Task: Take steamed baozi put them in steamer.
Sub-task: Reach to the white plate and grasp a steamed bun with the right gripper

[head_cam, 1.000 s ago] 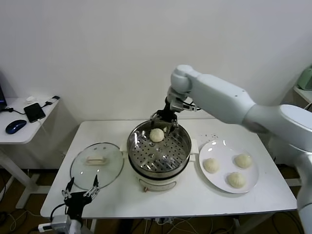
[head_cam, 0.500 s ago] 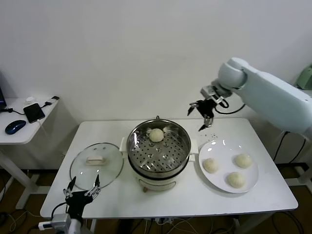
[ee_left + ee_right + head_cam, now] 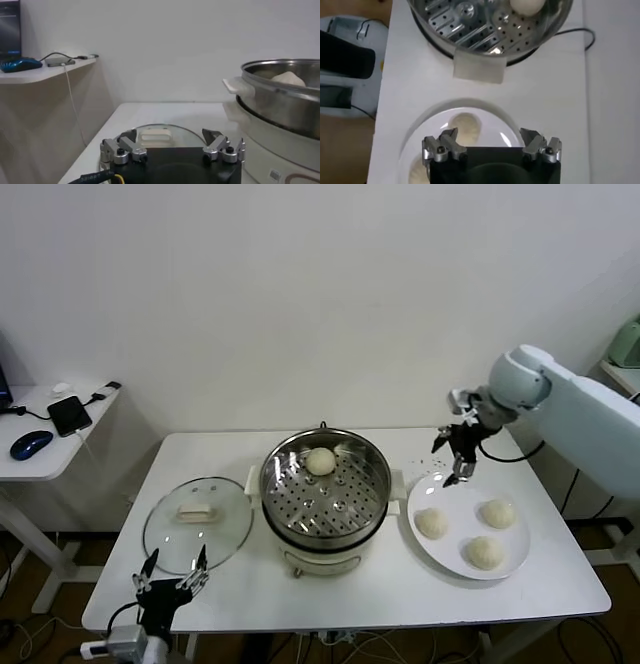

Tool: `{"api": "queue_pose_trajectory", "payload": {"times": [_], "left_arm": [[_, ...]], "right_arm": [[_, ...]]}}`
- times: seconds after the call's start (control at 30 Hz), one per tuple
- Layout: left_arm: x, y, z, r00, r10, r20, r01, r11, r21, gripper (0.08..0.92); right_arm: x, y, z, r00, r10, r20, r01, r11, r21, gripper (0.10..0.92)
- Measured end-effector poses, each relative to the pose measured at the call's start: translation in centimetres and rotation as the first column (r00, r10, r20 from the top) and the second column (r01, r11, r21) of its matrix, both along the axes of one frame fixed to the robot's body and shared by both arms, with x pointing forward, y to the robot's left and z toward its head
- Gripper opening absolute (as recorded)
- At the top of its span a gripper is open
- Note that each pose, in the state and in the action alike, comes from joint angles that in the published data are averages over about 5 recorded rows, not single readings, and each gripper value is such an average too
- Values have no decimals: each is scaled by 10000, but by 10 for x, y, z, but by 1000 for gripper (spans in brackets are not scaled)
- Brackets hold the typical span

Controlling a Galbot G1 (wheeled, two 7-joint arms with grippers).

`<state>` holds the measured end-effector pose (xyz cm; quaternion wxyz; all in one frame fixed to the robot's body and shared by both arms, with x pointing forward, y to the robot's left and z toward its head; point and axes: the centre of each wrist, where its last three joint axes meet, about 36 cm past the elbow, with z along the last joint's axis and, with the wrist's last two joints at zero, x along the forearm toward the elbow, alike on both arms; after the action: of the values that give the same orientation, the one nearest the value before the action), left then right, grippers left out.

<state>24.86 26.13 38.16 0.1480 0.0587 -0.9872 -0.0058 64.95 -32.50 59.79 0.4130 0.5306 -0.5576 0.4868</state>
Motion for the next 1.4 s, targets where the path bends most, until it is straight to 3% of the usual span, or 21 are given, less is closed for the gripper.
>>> {"api": "queue_pose_trajectory", "payload": {"times": [0.67,1.4], "left_arm": [[1,4,-6,9998,129,-150,-128,9999,7,823],[2,5,-11,9995,168,-263,-168,9999,4,823]], "right_arm": [[1,5,-108,9979,262,-587,-291,9983,-496,823],[8,10,-143,9973,339,-654,-388,9964,-750,823]]}}
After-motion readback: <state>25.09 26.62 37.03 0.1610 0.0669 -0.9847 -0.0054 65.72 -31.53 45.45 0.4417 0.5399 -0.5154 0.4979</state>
